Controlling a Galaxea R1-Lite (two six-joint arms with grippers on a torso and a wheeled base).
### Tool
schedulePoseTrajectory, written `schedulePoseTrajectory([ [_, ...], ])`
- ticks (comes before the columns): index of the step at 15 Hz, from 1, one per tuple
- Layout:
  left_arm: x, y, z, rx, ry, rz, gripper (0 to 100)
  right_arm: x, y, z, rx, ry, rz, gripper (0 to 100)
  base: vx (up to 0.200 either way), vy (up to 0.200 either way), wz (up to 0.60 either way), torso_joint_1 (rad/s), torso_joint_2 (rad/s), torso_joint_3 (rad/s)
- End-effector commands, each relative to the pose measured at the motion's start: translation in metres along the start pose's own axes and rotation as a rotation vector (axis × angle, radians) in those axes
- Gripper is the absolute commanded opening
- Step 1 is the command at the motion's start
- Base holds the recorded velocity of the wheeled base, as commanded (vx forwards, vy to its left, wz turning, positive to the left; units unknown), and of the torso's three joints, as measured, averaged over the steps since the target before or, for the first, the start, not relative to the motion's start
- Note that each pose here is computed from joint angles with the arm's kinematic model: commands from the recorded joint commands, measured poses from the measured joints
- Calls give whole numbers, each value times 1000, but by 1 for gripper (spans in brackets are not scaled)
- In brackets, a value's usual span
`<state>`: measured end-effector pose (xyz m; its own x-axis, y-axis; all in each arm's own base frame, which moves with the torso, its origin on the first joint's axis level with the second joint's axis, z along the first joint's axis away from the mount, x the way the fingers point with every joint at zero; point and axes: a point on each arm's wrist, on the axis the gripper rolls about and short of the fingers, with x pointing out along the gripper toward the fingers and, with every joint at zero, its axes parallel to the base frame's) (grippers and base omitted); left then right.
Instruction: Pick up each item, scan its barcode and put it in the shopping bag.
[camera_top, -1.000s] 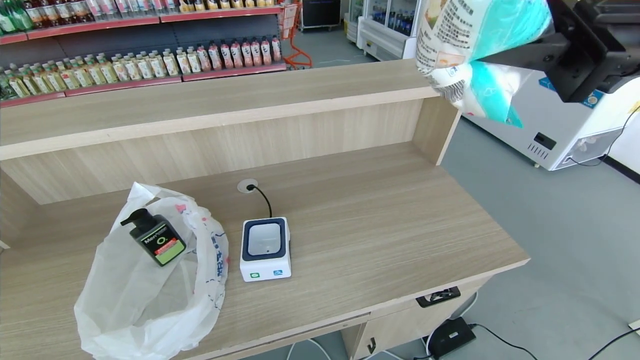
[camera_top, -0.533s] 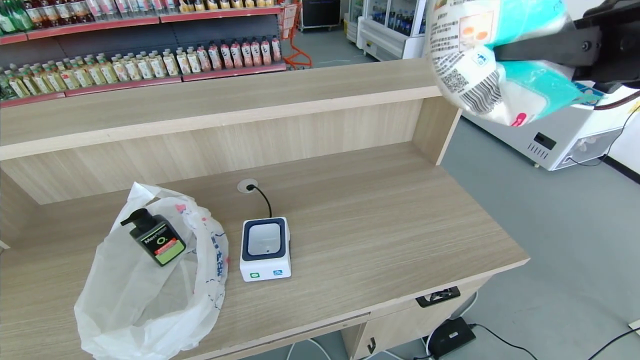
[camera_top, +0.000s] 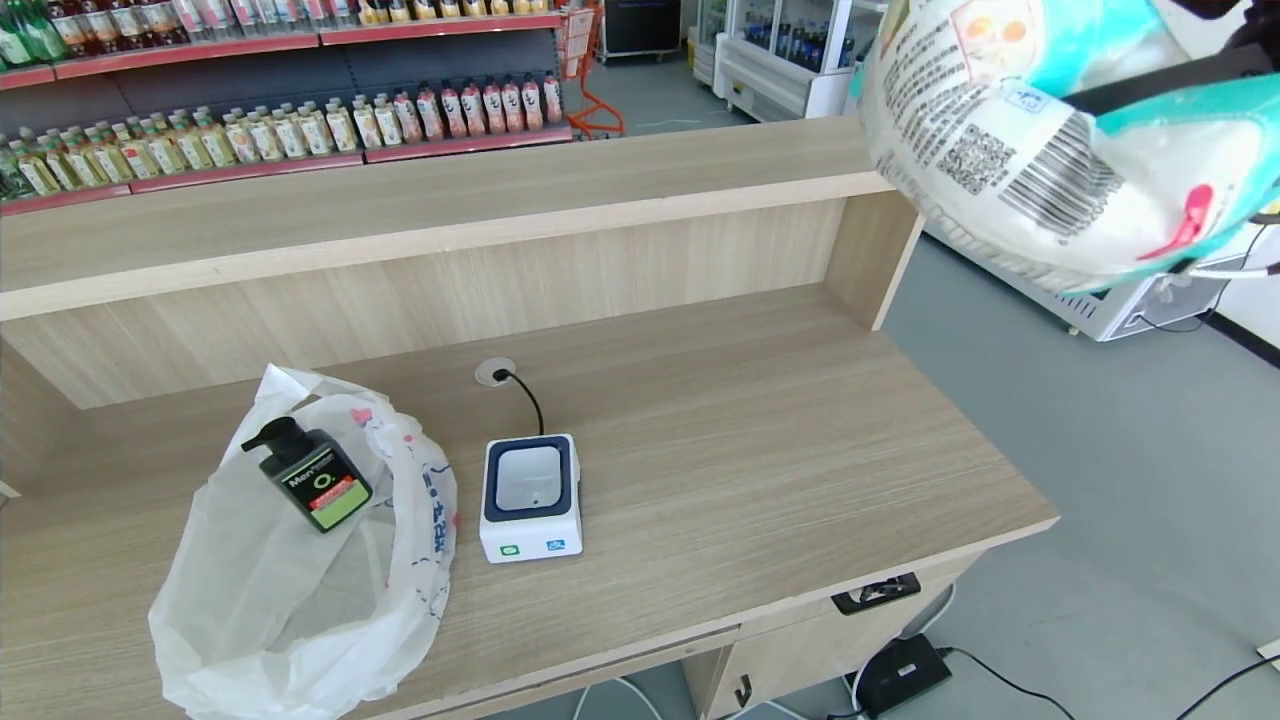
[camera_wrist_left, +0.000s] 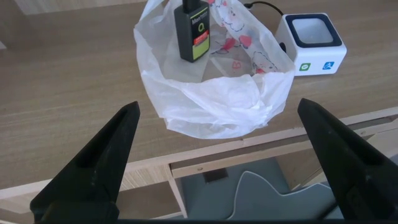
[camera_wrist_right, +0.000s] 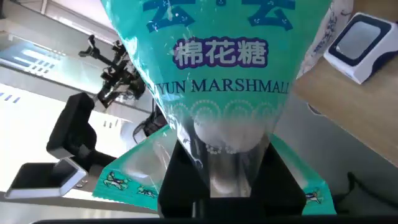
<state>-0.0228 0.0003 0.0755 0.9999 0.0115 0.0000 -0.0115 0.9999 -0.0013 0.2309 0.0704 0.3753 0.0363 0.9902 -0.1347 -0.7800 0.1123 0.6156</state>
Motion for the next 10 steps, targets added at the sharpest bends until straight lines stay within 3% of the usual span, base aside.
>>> schedulePoseTrajectory([
  [1,0,0,0,0,2,1,100,0,-6,-8,108,30,10,0,0,0,0,0,0,0],
  [5,0,0,0,0,0,1,100,-8,-14,-35,439,85,57,0,0,0,0,0,0,0],
  [10,0,0,0,0,2,1,100,-10,-15,-51,437,115,85,0,0,0,0,0,0,0],
])
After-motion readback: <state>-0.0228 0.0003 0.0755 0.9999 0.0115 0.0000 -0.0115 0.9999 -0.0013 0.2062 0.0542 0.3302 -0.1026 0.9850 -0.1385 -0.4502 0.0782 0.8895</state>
